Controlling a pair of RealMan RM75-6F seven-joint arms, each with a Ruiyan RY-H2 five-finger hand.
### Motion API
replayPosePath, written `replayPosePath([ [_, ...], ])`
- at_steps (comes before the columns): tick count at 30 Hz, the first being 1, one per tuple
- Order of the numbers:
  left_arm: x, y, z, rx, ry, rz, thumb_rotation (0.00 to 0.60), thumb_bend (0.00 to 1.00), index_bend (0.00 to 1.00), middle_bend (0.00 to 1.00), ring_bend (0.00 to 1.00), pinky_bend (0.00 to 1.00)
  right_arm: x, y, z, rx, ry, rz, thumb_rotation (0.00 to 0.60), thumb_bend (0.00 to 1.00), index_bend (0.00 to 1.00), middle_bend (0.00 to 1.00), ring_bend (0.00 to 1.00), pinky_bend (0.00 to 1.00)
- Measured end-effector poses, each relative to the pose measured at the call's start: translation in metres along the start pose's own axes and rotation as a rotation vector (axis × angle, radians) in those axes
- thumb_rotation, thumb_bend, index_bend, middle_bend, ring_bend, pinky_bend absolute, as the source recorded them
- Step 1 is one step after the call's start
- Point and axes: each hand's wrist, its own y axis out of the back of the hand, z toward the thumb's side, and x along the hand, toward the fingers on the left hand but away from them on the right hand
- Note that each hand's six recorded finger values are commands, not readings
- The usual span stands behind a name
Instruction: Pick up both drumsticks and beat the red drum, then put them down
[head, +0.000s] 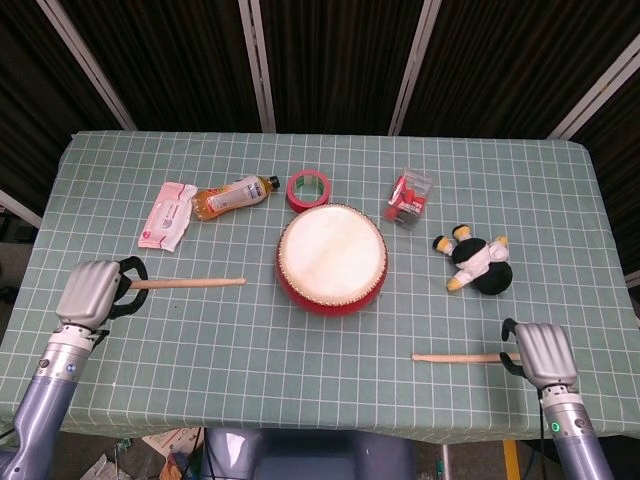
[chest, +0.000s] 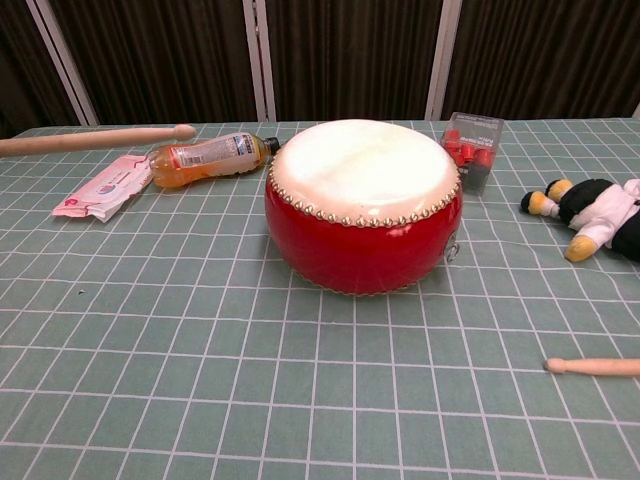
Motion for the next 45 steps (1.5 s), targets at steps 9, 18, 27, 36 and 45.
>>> replayPosePath([
  [9,-0.014,0.003,-0.016,-0.042,0.018,0.009,0.600,0.55,0.75,1.00,1.00,1.00,-0.010,-0.035,0.021,0.046,-0.037,0.079,0.600,0.36,0.53,1.00,1.00,1.00],
  [18,-0.015,0.006,-0.021,-0.059,0.018,0.018,0.600,0.55,0.75,1.00,1.00,1.00,-0.011,-0.053,0.022,0.073,-0.069,0.098,0.600,0.36,0.53,1.00,1.00,1.00],
  [27,-0.016,0.004,-0.020,-0.059,0.013,0.011,0.600,0.55,0.75,1.00,1.00,1.00,-0.014,-0.057,0.015,0.100,-0.085,0.091,0.600,0.35,0.53,1.00,1.00,1.00],
  [36,-0.015,0.003,-0.020,-0.061,0.015,0.009,0.600,0.55,0.75,1.00,1.00,1.00,-0.016,-0.061,0.010,0.110,-0.101,0.098,0.600,0.35,0.48,1.00,1.00,1.00],
  [45,-0.016,0.005,-0.020,-0.065,0.015,0.013,0.600,0.55,0.75,1.00,1.00,1.00,-0.017,-0.068,0.006,0.137,-0.122,0.126,0.600,0.36,0.48,1.00,1.00,1.00],
])
